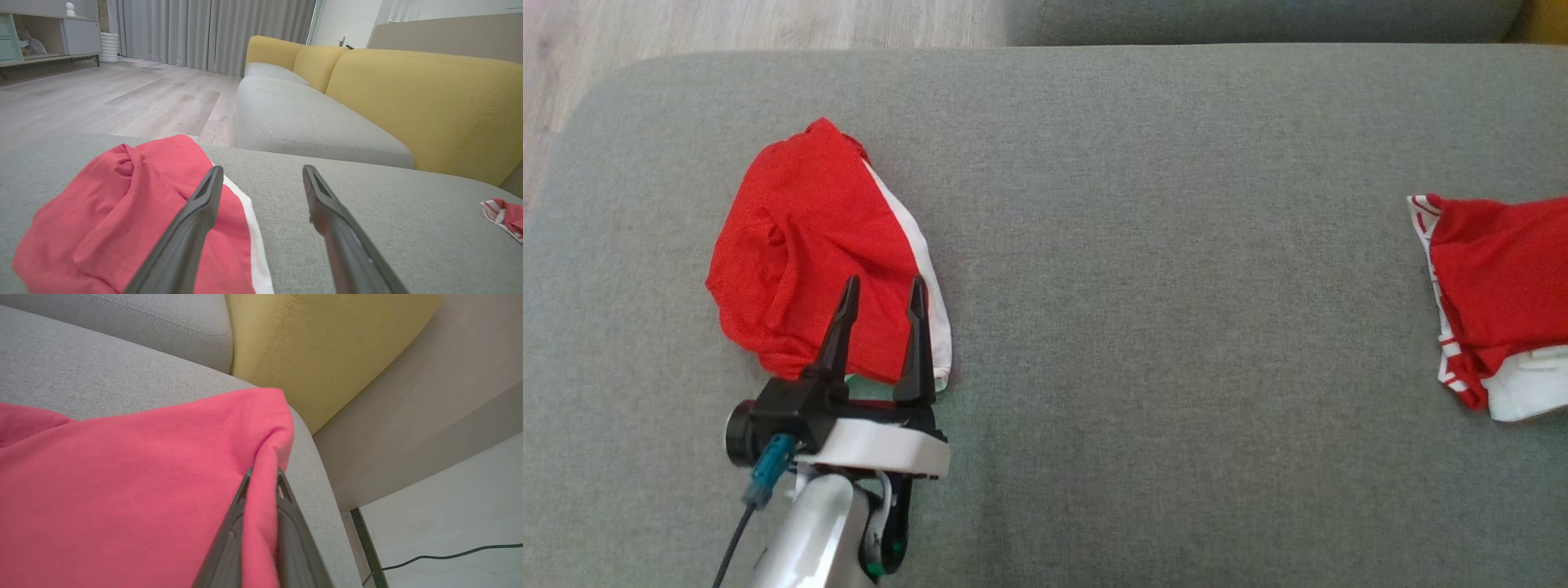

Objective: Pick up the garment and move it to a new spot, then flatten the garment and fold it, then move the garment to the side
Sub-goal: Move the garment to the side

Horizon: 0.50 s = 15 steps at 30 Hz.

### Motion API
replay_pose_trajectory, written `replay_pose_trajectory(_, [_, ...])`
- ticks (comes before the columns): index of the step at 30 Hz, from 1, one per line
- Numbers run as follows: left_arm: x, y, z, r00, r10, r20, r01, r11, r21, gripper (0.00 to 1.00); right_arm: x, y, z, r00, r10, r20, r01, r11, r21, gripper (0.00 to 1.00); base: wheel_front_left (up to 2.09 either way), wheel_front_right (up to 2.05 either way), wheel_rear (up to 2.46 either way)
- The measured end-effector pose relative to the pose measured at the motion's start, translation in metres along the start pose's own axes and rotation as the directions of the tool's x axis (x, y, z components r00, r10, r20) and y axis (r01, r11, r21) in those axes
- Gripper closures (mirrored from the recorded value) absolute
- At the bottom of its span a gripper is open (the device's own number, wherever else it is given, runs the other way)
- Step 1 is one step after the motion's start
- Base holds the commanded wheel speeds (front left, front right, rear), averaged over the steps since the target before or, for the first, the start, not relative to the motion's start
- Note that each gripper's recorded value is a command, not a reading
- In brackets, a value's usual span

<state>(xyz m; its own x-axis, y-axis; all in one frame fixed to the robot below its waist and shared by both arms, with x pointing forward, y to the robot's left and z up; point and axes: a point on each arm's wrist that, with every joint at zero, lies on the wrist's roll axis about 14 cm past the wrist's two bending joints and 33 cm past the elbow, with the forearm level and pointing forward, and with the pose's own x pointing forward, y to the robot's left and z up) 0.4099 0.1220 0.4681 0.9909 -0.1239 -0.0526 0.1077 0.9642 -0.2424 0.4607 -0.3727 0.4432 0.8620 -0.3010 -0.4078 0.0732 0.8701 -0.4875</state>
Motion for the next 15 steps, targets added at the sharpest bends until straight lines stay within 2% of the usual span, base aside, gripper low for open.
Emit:
replay_pose_trajectory(1, [0.000,0.000,0.001,1.000,-0.001,0.002,0.001,1.000,0.000,0.00,0.000,-0.001,-0.001,1.000,-0.004,-0.001,0.004,1.000,0.002,1.00,0.00,0.00,0.00])
replay_pose_trajectory(2, [0.001,-0.001,0.001,1.000,-0.002,0.004,0.002,1.000,0.001,0.00,-0.001,-0.003,0.000,1.000,-0.009,0.003,0.009,1.000,0.009,0.92,0.00,0.00,0.00])
replay_pose_trajectory(3, [0.001,-0.001,0.002,1.000,-0.003,0.007,0.003,1.000,0.001,0.00,-0.001,-0.004,0.001,1.000,-0.013,0.008,0.012,1.000,0.014,0.00,0.00,0.00,0.00])
replay_pose_trajectory(6, [0.001,-0.002,0.005,1.000,-0.006,0.014,0.006,1.000,0.002,0.00,-0.003,-0.003,0.007,0.999,-0.016,0.036,0.015,1.000,0.018,0.00,0.00,0.00,0.00])
replay_pose_trajectory(10, [-0.001,-0.004,0.011,1.000,-0.011,0.028,0.011,1.000,0.005,0.00,-0.009,0.005,0.035,0.991,-0.012,0.133,0.006,0.999,0.044,0.00,0.00,0.00,0.00])
replay_pose_trajectory(15, [-0.005,-0.008,0.025,0.998,-0.019,0.067,0.019,1.000,0.009,0.00,-0.026,0.031,0.086,0.952,0.022,0.305,-0.058,0.992,0.108,0.00,0.00,0.00,0.00])
